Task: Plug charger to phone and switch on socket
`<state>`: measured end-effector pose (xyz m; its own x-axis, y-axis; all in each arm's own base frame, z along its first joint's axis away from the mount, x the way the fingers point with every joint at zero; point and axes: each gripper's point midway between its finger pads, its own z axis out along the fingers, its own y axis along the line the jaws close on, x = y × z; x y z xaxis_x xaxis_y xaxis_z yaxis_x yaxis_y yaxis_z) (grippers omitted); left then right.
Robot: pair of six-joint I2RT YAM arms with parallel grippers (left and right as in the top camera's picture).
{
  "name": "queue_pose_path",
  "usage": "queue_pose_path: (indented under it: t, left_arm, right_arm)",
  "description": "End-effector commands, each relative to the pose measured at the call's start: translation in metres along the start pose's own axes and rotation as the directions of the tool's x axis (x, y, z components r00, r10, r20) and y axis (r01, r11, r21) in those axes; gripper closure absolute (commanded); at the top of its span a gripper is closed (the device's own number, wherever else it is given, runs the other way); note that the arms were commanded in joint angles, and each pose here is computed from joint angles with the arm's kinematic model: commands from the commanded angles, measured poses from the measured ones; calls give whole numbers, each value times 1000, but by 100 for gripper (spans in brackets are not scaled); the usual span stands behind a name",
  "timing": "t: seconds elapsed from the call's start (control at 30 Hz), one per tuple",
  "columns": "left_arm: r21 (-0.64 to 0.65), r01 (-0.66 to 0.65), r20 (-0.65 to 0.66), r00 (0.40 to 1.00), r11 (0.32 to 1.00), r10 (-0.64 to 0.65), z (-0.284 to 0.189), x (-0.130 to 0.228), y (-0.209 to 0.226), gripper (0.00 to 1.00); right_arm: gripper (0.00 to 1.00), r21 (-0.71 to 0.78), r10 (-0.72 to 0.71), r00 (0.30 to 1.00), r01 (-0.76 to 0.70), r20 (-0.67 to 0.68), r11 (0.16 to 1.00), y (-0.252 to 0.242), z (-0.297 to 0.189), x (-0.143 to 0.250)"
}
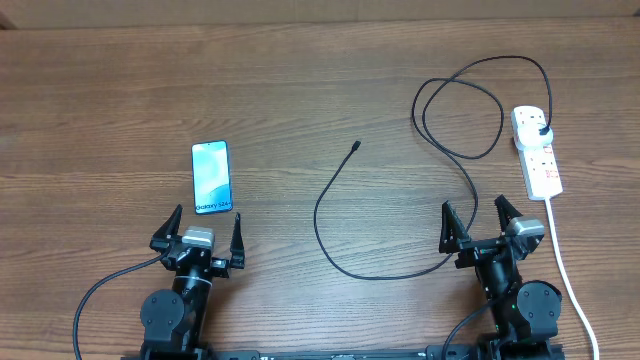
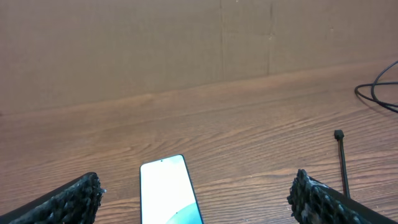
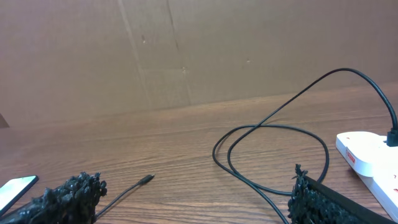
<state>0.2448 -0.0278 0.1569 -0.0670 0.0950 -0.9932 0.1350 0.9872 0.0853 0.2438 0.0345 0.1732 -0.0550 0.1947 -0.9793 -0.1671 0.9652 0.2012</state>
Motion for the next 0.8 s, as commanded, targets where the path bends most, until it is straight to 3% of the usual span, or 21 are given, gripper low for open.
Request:
queue_pose_path:
  t: [0.0,0.77]
  left_arm:
    - [1,-26,6,1000,1000,26,0,0,0,0]
    - [-6,-29,5,1000,1000,29,0,0,1,0]
  right_arm:
    - [0,7,-2,1000,2,5,1000,-1,0,2]
    - [0,7,-2,1000,2,6,1000,-1,0,2]
